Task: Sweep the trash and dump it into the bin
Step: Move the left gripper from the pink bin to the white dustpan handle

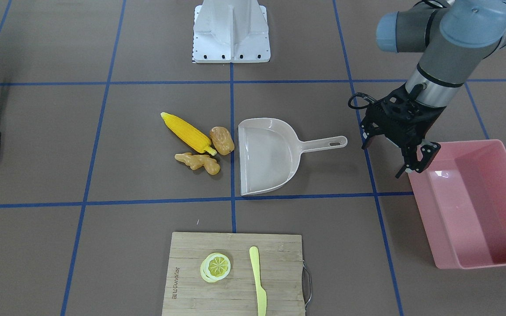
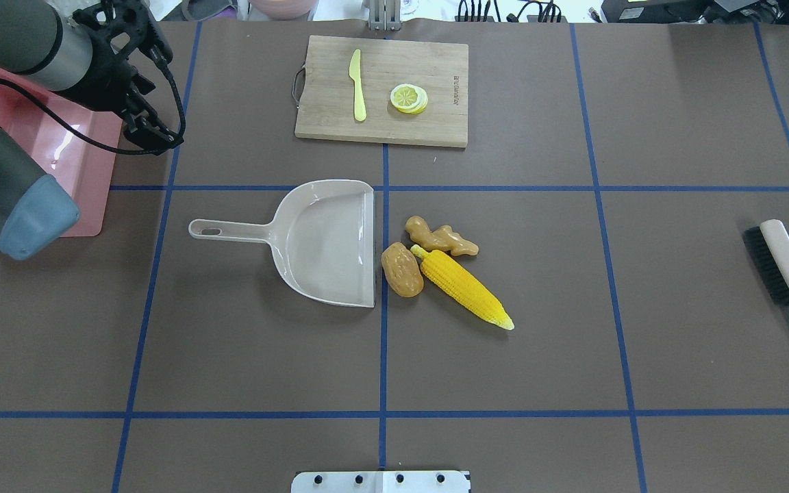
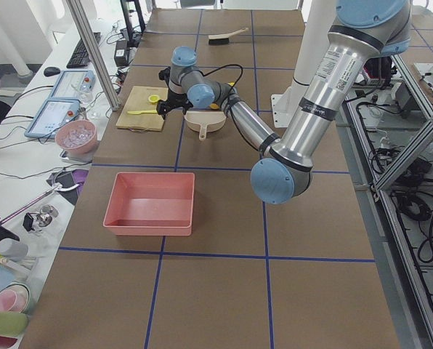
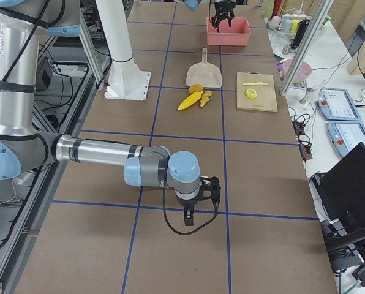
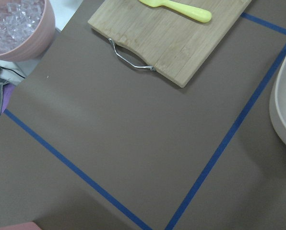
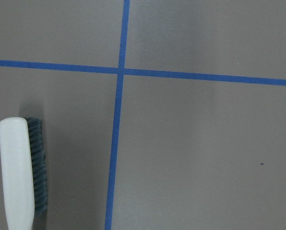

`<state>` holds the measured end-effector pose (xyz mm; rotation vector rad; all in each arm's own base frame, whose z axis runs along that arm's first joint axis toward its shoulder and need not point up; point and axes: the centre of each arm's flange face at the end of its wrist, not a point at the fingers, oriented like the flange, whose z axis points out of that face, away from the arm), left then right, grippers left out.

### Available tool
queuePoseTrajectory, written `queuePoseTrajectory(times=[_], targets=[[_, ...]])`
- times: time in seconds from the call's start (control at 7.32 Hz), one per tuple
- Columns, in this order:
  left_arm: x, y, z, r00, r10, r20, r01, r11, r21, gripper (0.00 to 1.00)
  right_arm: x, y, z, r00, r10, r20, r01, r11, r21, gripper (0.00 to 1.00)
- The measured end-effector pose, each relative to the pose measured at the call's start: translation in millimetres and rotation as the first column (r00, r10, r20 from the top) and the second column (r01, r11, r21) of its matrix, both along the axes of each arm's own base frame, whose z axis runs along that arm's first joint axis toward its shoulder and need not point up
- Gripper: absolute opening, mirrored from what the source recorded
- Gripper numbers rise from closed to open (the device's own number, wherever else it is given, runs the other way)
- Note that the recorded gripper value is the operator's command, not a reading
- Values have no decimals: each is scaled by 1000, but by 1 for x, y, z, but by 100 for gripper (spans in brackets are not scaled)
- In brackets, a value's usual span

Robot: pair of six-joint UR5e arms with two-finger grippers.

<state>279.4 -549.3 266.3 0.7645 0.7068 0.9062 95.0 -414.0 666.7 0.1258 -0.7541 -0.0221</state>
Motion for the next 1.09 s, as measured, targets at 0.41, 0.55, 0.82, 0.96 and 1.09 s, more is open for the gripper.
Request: queuePoseTrajectory(times=[0.41, 0.55, 0.82, 0.96, 1.09], targets=[[20, 36, -4, 983, 179, -46, -174, 979, 102, 98, -1, 4, 3, 1000, 0, 7, 0, 1000, -2, 100], [26, 49, 2, 977, 207, -61, -198, 972, 126, 98, -1, 6, 3, 1000, 0, 11, 0, 1000, -1, 100], [36, 70, 6, 966, 242, -91, -221, 955, 196, 98, -2, 9, 0, 1000, -1, 12, 1, 1000, 3, 100], [40, 74, 12, 963, 249, -102, -223, 951, 213, 97, -2, 9, -3, 1000, 0, 9, 0, 1000, 8, 100], [47, 75, 20, 961, 250, -119, -221, 952, 212, 97, -3, 10, -8, 1000, 16, 18, -16, 1000, 0, 100]])
